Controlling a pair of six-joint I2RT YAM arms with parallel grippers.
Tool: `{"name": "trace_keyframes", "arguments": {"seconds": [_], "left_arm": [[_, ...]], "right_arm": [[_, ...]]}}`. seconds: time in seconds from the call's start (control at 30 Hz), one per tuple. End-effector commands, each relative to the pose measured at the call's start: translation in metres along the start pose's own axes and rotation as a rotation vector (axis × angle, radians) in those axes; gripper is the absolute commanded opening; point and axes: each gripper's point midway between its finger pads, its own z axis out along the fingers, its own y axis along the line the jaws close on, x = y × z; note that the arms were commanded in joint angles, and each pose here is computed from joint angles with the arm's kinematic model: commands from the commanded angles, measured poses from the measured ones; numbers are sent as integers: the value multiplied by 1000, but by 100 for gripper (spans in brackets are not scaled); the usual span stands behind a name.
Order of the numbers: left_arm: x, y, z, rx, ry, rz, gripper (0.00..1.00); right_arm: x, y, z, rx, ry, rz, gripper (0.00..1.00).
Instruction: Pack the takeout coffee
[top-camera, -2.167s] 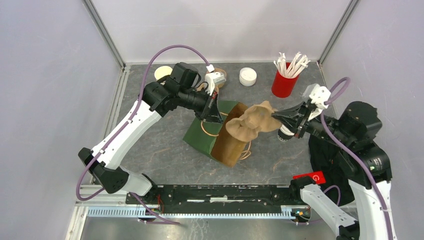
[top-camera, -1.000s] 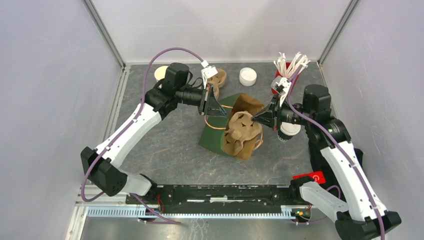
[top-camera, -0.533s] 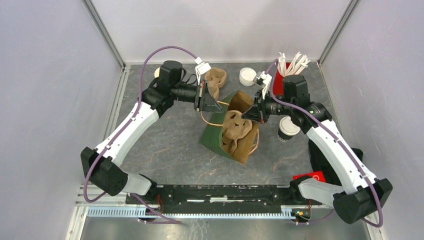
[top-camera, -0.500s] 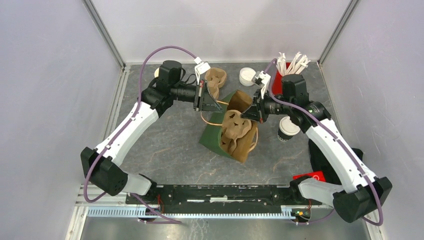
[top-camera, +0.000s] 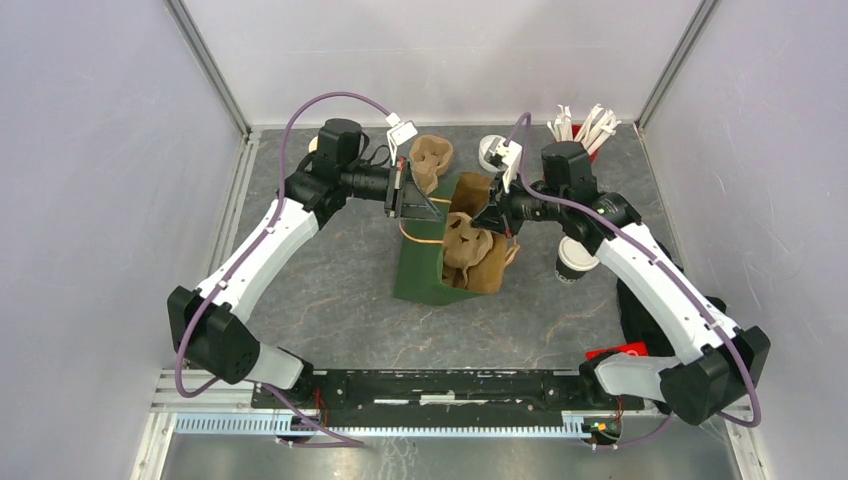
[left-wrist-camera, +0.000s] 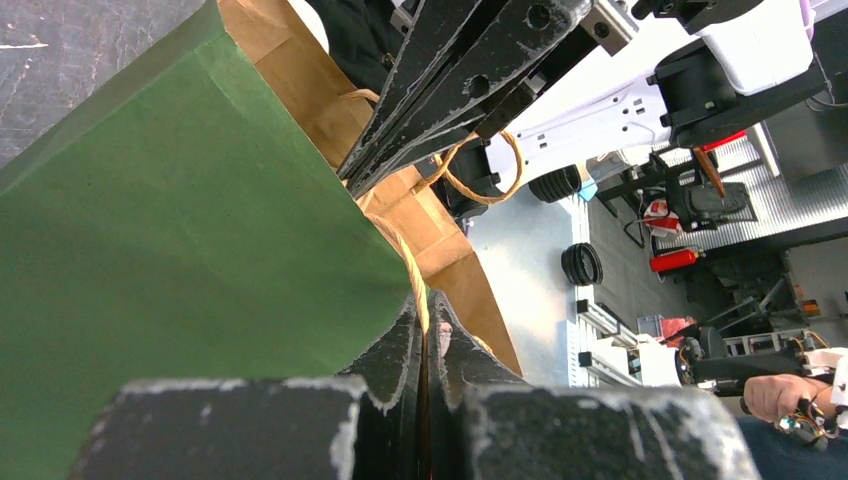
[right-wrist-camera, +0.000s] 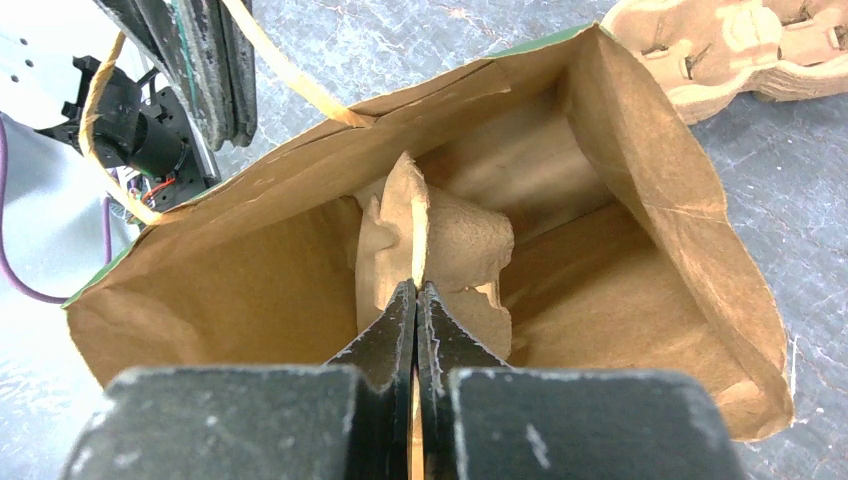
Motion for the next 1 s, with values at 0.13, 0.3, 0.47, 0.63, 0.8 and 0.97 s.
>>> {"name": "trace_keyframes", "arguments": {"seconds": [0.13, 0.3, 0.47, 0.63, 0.8, 0.97], "left_arm": [[-7, 3, -4, 27, -11, 21, 2], [-9, 9, -7, 18, -18, 15, 2], [-12, 13, -10, 11, -26, 11, 2], [-11, 16, -12, 5, -29, 3, 2], [-12, 23, -16, -15, -39, -5, 2], [-8, 35, -20, -52, -37, -20, 2]], "right_arm": [[-26, -1, 16, -58, -26, -139, 0], [-23, -4, 28, -88, -3, -135, 0], [-15, -3, 43, -119, 23, -139, 0], [-14, -8, 53, -132, 20, -150, 0], [-29, -48, 69, 65, -19, -140, 10], [-69, -61, 47, 239, -82, -98, 54]]}}
